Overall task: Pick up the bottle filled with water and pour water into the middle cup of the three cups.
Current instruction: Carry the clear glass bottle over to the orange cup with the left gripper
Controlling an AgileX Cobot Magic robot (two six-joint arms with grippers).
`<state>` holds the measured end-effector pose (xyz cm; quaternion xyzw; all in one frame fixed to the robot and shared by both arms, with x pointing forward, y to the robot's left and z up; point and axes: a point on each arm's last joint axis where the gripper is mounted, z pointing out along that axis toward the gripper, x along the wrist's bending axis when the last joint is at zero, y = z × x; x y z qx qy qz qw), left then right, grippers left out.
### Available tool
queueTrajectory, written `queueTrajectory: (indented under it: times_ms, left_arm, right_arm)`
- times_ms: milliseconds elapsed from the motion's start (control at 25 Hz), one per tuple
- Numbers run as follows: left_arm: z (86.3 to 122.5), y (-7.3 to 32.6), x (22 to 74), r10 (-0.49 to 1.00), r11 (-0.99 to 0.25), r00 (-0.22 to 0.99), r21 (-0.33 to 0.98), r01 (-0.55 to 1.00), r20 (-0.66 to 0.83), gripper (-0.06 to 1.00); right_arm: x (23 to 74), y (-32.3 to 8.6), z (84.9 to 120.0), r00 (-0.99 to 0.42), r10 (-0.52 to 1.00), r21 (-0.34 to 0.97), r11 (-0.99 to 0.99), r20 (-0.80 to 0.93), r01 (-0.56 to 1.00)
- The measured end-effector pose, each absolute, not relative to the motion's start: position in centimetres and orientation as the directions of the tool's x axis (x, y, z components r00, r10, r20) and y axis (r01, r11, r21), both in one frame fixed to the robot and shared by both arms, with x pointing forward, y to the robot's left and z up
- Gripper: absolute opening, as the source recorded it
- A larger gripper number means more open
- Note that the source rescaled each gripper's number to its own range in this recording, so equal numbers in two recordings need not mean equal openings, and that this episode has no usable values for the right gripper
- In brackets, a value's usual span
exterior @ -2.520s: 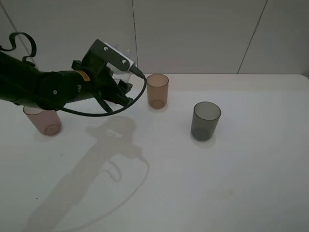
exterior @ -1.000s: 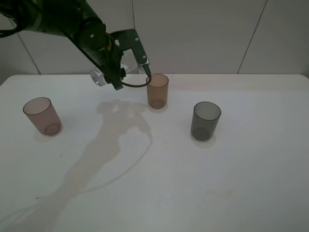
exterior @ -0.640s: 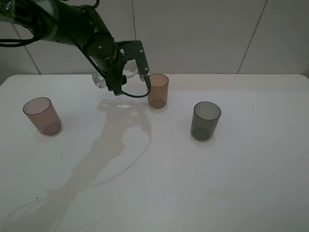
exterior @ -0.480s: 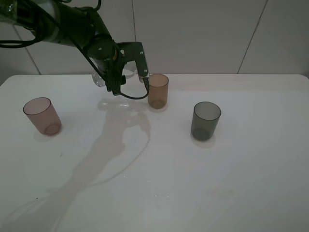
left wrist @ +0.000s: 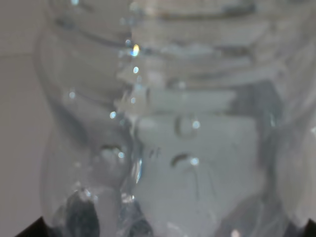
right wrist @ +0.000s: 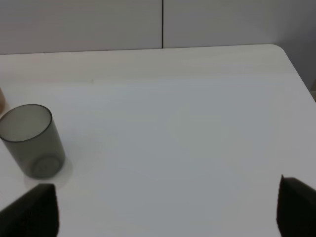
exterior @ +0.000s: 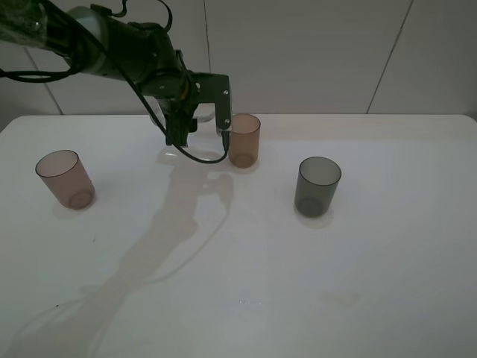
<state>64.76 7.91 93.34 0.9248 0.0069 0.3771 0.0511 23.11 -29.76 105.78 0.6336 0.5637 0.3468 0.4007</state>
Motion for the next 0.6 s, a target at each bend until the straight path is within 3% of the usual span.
queueTrajectory:
  times_ms: [600]
  left_arm:
    - [93.2,6.5,65.6,-0.047,-0.996,0.677,0.012,-0.083,0.734,0.02]
  right_arm:
    - [23.1,-29.8,105.8,0.124,0.992,0.899,-0.043,-0.012,0.436]
